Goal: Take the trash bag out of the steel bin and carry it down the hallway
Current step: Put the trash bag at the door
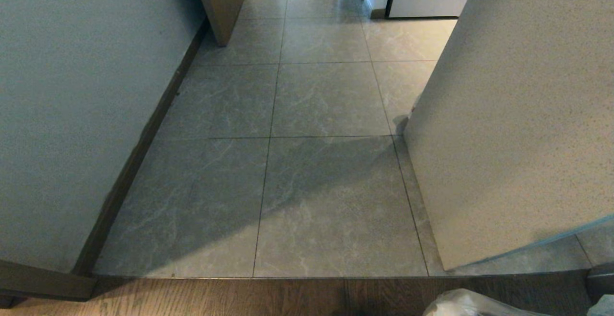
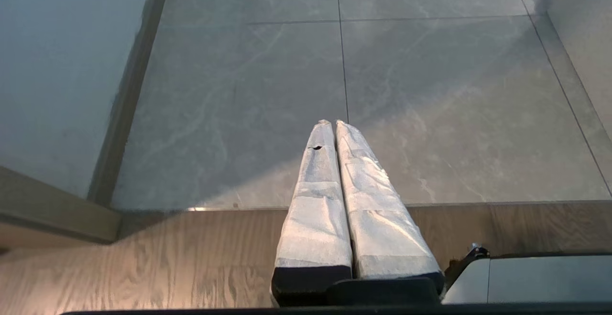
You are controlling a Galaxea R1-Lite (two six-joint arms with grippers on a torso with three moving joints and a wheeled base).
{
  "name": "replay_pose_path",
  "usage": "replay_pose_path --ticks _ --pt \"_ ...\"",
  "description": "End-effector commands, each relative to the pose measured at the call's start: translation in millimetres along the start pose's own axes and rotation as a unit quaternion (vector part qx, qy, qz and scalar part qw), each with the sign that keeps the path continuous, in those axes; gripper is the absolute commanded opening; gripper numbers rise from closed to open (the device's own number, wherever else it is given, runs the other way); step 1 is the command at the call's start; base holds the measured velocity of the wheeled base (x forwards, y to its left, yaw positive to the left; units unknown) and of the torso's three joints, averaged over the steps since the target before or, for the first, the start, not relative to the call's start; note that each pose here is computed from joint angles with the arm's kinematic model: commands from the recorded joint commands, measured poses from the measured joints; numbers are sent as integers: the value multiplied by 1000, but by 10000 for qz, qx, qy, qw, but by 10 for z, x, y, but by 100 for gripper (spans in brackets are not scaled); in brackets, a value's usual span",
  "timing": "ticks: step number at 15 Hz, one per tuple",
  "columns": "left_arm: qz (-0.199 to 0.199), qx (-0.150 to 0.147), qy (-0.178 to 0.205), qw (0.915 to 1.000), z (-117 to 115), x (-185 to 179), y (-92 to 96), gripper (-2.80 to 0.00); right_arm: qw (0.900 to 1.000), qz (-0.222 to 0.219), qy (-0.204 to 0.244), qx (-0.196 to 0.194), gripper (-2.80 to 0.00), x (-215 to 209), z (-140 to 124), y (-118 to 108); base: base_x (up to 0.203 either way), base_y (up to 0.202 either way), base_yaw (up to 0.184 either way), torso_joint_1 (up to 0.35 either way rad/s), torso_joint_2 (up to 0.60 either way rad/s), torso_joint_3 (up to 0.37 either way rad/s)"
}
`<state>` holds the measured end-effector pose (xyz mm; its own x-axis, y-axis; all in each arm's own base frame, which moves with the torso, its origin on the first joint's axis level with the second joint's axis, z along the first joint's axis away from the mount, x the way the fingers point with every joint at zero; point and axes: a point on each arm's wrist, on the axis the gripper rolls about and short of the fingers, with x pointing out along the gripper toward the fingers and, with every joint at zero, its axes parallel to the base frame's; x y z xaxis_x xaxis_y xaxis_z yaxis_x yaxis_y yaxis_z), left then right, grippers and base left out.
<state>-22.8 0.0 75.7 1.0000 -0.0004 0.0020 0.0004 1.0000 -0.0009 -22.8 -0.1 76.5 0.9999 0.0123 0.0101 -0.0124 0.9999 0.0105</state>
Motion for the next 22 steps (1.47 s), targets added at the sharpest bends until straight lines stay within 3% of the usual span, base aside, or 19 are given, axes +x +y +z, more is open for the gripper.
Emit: replay_pose_path --ticks 1,6,13,22 --pt "2 4 2 10000 0 0 0 -280 10000 0 12 1 -280 2 -3 0 4 103 -11 2 -1 2" --pt "2 4 2 10000 0 0 0 -280 10000 0 12 1 -280 2 -3 0 0 146 2 2 3 4" --pt "2 -19 5 10000 -1 0 0 -280 10000 0 12 1 -280 2 -3 0 0 0 0 0 0 0" --pt "2 -5 2 10000 0 0 0 -280 10000 0 12 1 -280 2 -3 0 178 0 1 2 1 2"
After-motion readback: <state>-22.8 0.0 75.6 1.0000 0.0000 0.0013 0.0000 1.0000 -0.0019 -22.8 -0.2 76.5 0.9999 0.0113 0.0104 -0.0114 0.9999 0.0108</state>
